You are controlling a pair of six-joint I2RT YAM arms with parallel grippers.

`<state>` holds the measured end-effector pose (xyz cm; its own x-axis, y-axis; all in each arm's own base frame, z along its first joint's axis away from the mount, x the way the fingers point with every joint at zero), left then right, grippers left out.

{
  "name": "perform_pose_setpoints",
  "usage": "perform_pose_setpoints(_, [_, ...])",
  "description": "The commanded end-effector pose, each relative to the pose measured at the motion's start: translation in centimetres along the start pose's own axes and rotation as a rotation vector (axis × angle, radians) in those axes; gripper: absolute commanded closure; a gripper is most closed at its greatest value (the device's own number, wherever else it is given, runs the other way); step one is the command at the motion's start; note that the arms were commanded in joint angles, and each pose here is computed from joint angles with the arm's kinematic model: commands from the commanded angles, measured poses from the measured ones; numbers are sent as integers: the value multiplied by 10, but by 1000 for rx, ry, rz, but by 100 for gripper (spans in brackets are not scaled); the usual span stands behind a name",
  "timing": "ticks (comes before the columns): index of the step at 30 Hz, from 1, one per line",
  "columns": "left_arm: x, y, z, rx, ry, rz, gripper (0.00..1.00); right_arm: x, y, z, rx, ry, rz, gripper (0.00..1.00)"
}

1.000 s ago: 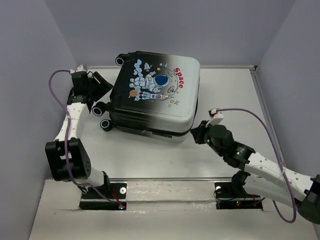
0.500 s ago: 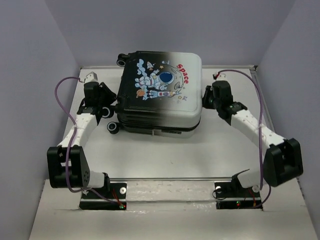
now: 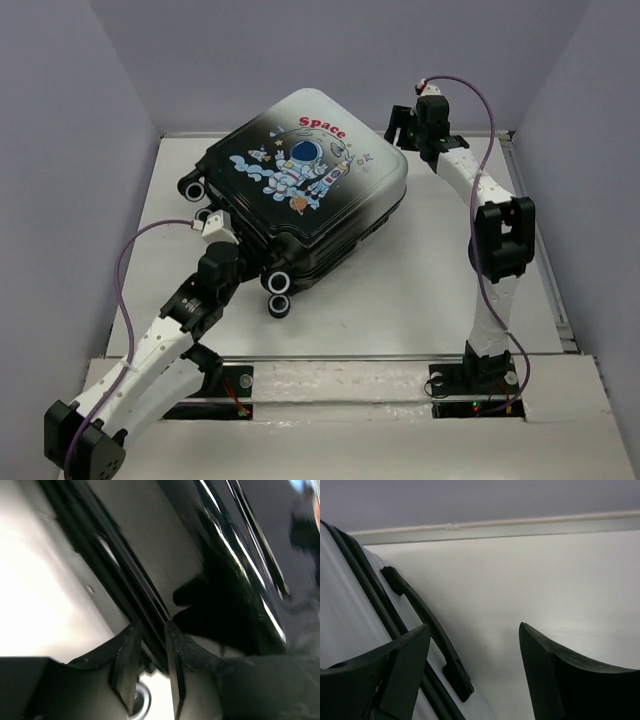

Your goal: Pack the luggage

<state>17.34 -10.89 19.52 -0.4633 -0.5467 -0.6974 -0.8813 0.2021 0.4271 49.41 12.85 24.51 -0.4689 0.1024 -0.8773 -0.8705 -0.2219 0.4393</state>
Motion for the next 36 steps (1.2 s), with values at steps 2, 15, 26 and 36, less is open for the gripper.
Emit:
perform_pose_setpoints(2, [17, 39, -59, 422, 60, 316, 54, -20, 55, 137, -565, -58, 137, 18])
perform_pose_setpoints(15, [-40, 69, -79, 398, -41, 128, 18, -68, 160, 78, -598, 4, -27, 22])
perform_pose_setpoints(26, [4, 93, -53, 652, -95, 387, 17, 125, 243, 44, -701, 14, -190, 66])
perform_pose_setpoints(36, [17, 83, -55, 722, -109, 474, 7, 182, 183, 36, -749, 63, -204, 49])
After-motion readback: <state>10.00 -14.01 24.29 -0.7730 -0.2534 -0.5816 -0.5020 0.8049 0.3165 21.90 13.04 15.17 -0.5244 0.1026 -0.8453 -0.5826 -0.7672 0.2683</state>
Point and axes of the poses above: each gripper's point midway between its finger pads, its own y axis back along the fingers, its own z axis along the line the jaws close on, x = y × z, the point moved 10 cm from there along y, back along the fingers, and after that the axes turned 4 degrees about y, right-handed, at the moved point
